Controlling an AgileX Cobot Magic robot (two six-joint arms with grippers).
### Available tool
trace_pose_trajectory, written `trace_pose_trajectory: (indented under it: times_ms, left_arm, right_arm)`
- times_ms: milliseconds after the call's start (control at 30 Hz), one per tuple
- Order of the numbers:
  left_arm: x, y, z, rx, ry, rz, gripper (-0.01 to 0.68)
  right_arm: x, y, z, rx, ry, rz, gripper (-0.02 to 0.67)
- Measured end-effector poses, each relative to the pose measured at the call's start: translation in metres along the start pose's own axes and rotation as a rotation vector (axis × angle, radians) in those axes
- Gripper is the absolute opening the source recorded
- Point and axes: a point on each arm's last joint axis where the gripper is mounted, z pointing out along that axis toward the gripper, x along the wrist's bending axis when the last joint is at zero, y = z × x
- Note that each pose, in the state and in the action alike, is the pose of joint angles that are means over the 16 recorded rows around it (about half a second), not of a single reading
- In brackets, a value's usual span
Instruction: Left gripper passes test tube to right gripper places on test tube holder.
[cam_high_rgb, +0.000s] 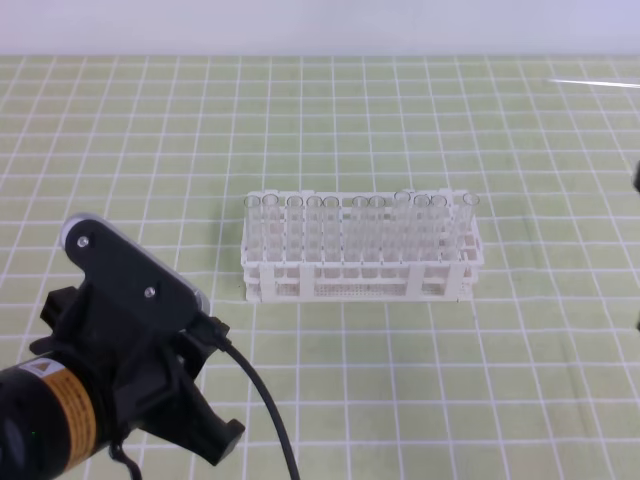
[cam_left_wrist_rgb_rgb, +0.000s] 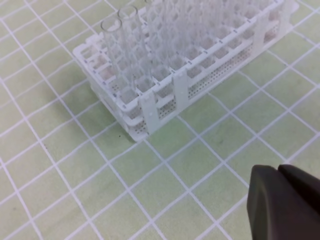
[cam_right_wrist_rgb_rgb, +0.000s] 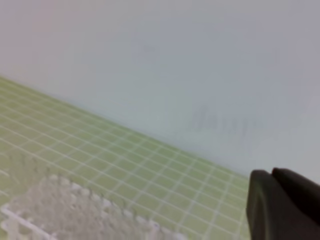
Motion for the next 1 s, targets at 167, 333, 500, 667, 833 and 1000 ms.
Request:
trace_pose_trajectory:
  times_ms: [167,333,500,667,833,1000]
  left_arm:
    - [0.0,0.0,0.0,0.0,0.0,0.0,0.0]
    - [0.0,0.0,0.0,0.0,0.0,0.0,0.0]
    - [0.0,0.0,0.0,0.0,0.0,0.0,0.0]
    - [0.0,0.0,0.0,0.0,0.0,0.0,0.0]
    - [0.0,0.0,0.0,0.0,0.0,0.0,0.0]
    - [0.0,0.0,0.0,0.0,-0.001,-0.001,0.0]
  right_arm:
    - [-0.009,-0.001,-0.016,0.059,-0.045,-0.018,-0.001]
    - [-0.017,-0.007,-0.038,0.149,-0.114,-0.017,-0.001]
    - [-0.02,-0.021,-0.067,0.205,-0.205,-0.01,-0.001]
    - [-0.017,-0.046,-0.091,0.181,-0.313,-0.004,-0.001]
    - [-0.012,-0.077,-0.101,0.101,-0.396,0.003,-0.002]
    - [-0.009,-0.104,-0.104,0.062,-0.434,0.028,-0.002]
